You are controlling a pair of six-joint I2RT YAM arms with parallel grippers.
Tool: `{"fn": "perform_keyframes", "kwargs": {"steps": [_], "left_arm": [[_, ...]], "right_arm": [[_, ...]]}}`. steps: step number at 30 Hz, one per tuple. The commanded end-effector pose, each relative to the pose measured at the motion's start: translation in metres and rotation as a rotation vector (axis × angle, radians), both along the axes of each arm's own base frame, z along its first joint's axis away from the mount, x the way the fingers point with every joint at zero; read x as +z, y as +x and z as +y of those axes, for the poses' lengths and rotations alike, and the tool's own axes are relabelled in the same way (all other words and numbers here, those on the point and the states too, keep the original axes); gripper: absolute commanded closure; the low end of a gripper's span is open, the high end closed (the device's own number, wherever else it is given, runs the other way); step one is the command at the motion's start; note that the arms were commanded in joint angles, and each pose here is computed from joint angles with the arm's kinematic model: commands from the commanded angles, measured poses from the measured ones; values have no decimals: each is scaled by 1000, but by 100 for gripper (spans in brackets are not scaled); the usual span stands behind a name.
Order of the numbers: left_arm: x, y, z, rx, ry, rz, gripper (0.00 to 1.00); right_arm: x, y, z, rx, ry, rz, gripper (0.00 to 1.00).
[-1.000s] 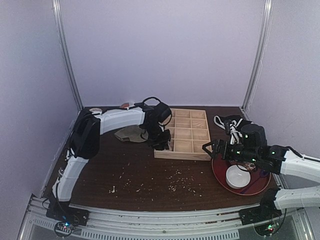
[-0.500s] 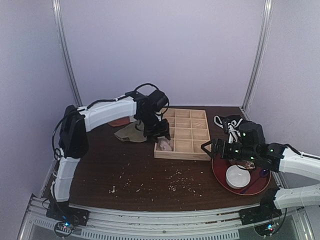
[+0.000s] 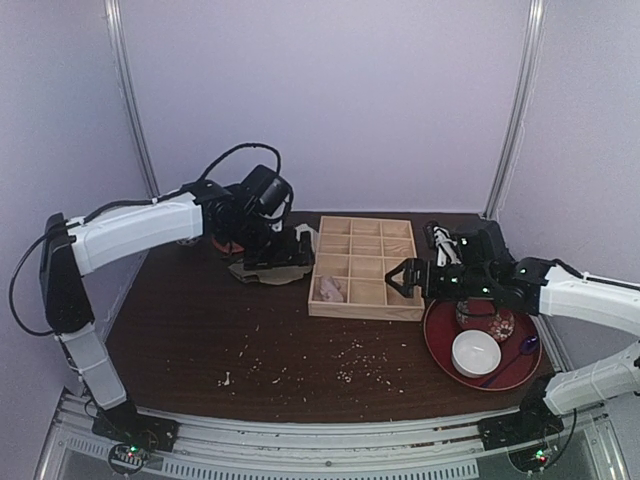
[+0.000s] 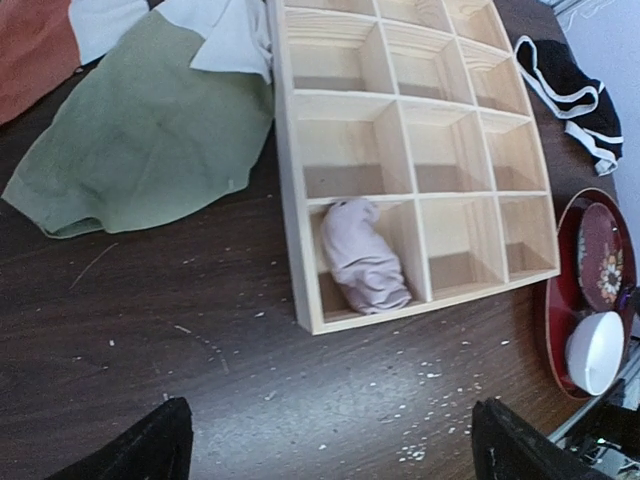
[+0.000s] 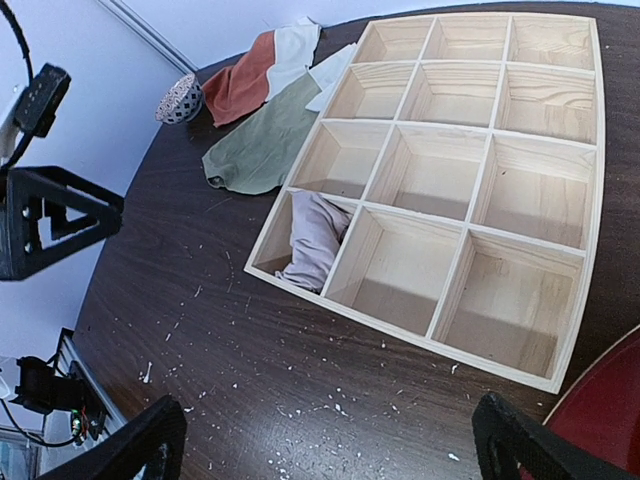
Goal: Roll the underwear
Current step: Reset both arms
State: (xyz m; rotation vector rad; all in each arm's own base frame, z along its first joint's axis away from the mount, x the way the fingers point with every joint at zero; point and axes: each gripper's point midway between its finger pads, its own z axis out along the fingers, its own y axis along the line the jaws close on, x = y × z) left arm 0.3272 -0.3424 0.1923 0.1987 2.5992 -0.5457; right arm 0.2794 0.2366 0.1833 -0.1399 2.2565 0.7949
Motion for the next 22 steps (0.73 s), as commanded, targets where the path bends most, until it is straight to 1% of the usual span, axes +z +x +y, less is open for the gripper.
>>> {"fn": "perform_keyframes", "kwargs": {"steps": [1, 5, 10, 22], "left_arm": [[10, 3, 31, 18, 46, -156, 2], [8, -7, 52, 34, 70, -198, 2], [4, -13, 70, 56, 96, -228, 3], [5, -11, 67, 63, 81, -228, 2]], "right_arm": [[3, 10, 2, -9, -40, 19, 0], [2, 17, 4, -21, -63, 49, 0], [4, 22, 6, -38, -58, 44, 0], [3, 26, 0, -74, -77, 39, 0]]}}
